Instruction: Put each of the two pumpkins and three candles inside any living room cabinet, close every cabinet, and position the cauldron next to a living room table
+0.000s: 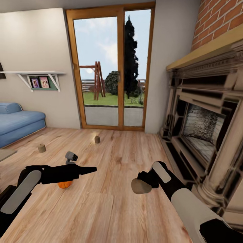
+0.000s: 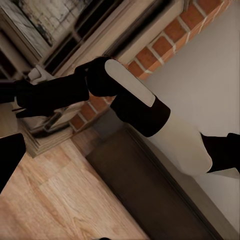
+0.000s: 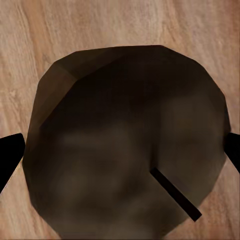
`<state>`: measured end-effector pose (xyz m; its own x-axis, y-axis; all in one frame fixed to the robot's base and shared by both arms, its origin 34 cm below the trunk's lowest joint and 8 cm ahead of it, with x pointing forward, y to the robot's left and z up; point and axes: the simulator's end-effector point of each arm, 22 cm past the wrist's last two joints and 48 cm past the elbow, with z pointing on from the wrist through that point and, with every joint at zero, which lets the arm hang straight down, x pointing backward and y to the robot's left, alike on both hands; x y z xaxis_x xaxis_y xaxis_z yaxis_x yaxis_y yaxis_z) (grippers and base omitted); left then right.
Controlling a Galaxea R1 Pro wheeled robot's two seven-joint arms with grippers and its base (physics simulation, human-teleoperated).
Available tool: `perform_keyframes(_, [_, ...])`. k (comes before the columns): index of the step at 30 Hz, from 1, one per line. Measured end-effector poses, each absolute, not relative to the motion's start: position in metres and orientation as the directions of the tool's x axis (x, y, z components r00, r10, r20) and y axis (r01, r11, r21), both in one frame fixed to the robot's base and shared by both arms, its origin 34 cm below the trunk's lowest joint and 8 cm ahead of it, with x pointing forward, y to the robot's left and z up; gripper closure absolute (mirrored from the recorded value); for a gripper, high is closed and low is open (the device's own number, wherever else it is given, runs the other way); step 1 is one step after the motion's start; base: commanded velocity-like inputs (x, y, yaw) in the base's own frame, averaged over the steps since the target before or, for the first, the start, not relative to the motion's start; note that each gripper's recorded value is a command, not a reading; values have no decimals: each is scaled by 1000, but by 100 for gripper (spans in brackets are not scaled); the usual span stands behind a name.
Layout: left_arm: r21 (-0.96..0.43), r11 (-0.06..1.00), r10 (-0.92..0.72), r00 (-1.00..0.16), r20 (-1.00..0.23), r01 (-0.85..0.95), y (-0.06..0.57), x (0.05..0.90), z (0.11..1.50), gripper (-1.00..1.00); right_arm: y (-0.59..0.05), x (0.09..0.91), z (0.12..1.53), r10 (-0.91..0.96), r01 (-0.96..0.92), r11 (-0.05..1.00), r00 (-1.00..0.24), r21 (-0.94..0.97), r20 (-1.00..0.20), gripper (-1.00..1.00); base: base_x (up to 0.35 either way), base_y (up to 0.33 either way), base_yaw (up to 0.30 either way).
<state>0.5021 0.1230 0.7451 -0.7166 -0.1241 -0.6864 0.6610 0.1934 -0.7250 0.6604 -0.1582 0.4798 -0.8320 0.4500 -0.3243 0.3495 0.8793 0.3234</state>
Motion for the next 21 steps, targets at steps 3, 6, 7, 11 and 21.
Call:
perform_keyframes(3, [-725,193,-124,-717,-686,661,123,502,745,-100,-158,660,480,450,350,879,-832,324,-324,100,328,0,174])
perform_keyframes(6, [-725,193,-124,-717,-686,661,123,502,745,-100,-158,660,480,450,349,879,-832,323,-325,100,328,0,60])
perform_keyframes(7, [-725,193,-124,-717,-686,661,123,502,745,-100,-158,660,480,450,349,879,-832,323,-325,100,328,0,29])
perform_keyframes(11, [-725,193,-125,-716,-686,661,123,502,745,-100,-158,661,480,450,350,879,-832,323,-325,100,328,0,11])
perform_keyframes(21, [-725,192,-125,-716,-687,662,123,502,746,-100,-158,661,480,450,349,880,-831,323,-327,100,328,-2,57])
